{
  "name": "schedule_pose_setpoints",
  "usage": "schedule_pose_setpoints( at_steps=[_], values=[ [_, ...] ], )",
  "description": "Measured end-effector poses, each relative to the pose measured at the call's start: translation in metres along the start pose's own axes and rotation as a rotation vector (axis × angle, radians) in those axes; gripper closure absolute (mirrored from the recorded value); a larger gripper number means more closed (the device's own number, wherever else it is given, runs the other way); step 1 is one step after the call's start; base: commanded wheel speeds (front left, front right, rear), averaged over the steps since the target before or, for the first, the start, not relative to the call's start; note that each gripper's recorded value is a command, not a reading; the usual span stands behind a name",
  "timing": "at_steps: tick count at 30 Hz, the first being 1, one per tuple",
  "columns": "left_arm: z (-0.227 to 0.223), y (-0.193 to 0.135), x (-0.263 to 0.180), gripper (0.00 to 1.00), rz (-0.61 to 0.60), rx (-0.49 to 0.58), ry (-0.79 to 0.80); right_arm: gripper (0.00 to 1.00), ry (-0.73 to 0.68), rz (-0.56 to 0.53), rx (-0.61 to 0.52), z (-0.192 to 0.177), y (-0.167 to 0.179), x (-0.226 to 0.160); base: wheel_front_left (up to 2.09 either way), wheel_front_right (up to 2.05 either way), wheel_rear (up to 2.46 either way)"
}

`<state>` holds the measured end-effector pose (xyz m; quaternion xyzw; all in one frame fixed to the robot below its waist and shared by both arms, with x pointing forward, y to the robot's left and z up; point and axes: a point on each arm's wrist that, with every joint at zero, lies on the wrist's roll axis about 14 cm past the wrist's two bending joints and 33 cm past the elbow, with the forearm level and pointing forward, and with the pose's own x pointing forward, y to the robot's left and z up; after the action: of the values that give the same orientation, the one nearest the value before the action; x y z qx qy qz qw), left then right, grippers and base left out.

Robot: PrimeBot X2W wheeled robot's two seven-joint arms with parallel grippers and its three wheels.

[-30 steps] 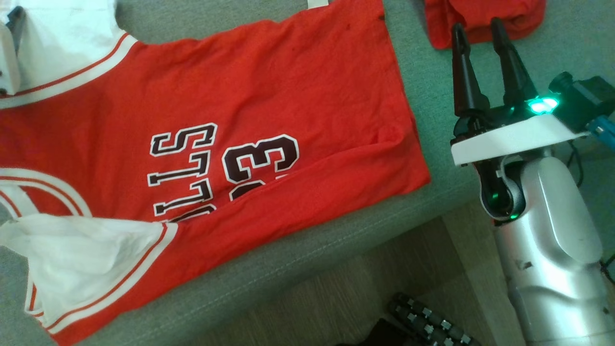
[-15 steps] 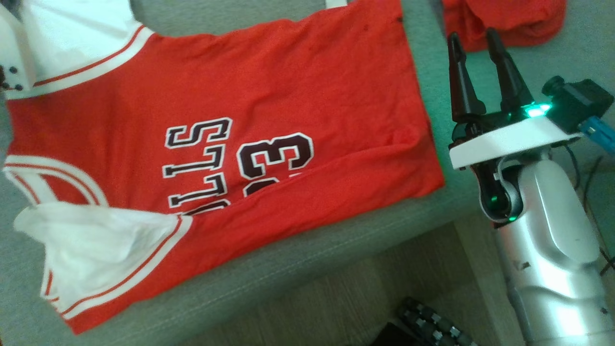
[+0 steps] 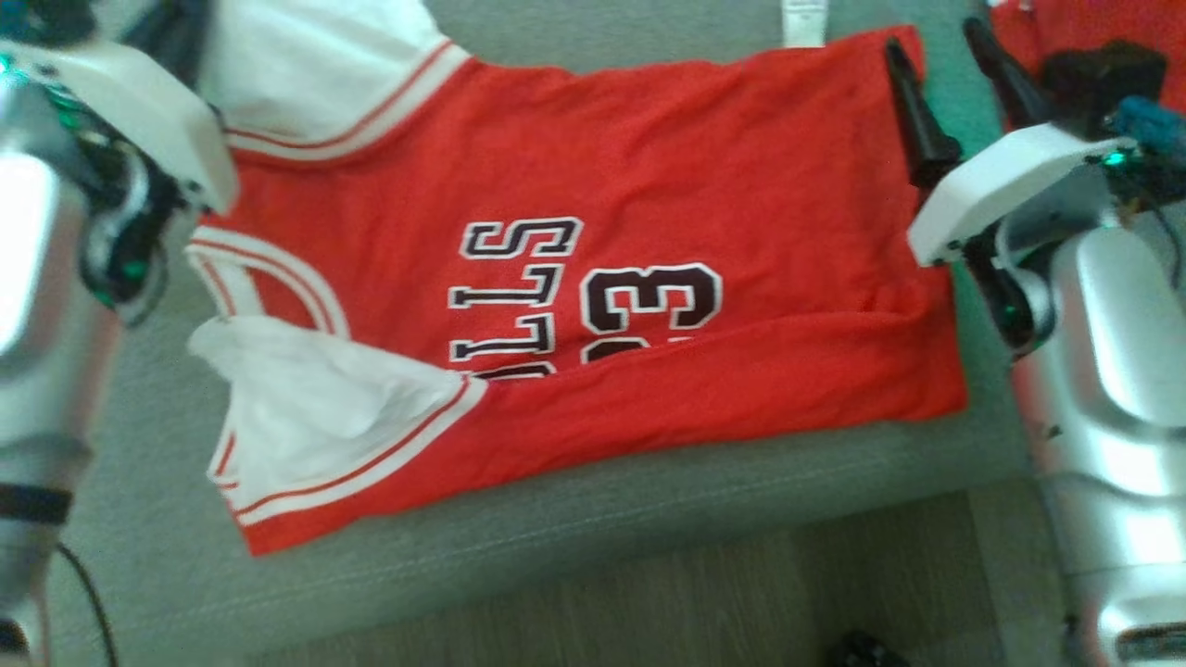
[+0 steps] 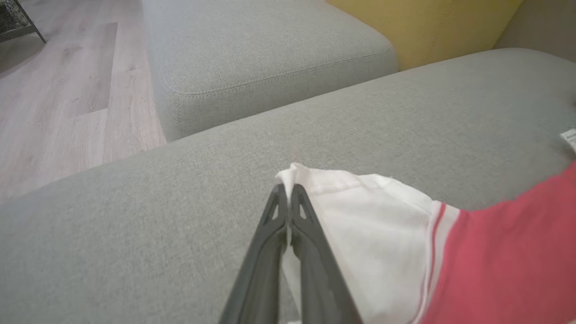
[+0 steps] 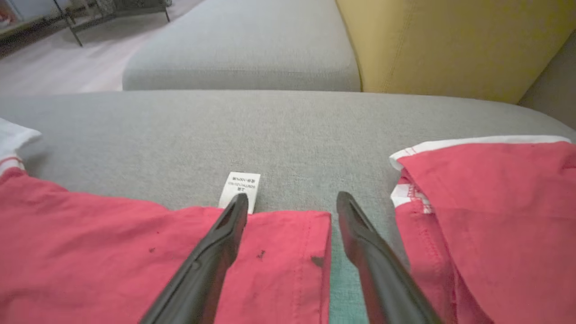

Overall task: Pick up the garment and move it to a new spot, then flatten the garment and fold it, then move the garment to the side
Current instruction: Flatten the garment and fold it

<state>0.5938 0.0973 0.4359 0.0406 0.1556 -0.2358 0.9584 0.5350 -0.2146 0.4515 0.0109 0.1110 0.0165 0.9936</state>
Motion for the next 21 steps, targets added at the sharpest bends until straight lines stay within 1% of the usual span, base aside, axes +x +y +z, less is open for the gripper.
schedule_pose_setpoints(
  at_steps=[4,7,9,16,21],
  values=[
    [-0.002,-0.005,-0.022,1.0,0.009,-0.011,-0.026,0.0,0.094,0.015,-0.06,-0.014,-0.004,0.009,0.0,0.0,0.0],
    [-0.003,-0.004,-0.034,1.0,0.026,-0.014,-0.041,0.0,0.133,0.026,-0.089,-0.017,-0.005,0.018,0.0,0.0,0.0],
    [-0.004,-0.008,-0.04,1.0,0.016,-0.014,-0.045,0.0,0.163,0.026,-0.104,-0.021,-0.007,0.024,0.0,0.0,0.0],
    [-0.006,-0.017,-0.047,1.0,-0.002,-0.015,-0.054,0.0,0.258,0.027,-0.153,-0.042,-0.013,0.035,0.0,0.0,0.0],
    [-0.008,-0.02,-0.05,1.0,-0.007,-0.016,-0.052,0.0,0.298,0.024,-0.175,-0.051,-0.016,0.039,0.0,0.0,0.0]
  ],
)
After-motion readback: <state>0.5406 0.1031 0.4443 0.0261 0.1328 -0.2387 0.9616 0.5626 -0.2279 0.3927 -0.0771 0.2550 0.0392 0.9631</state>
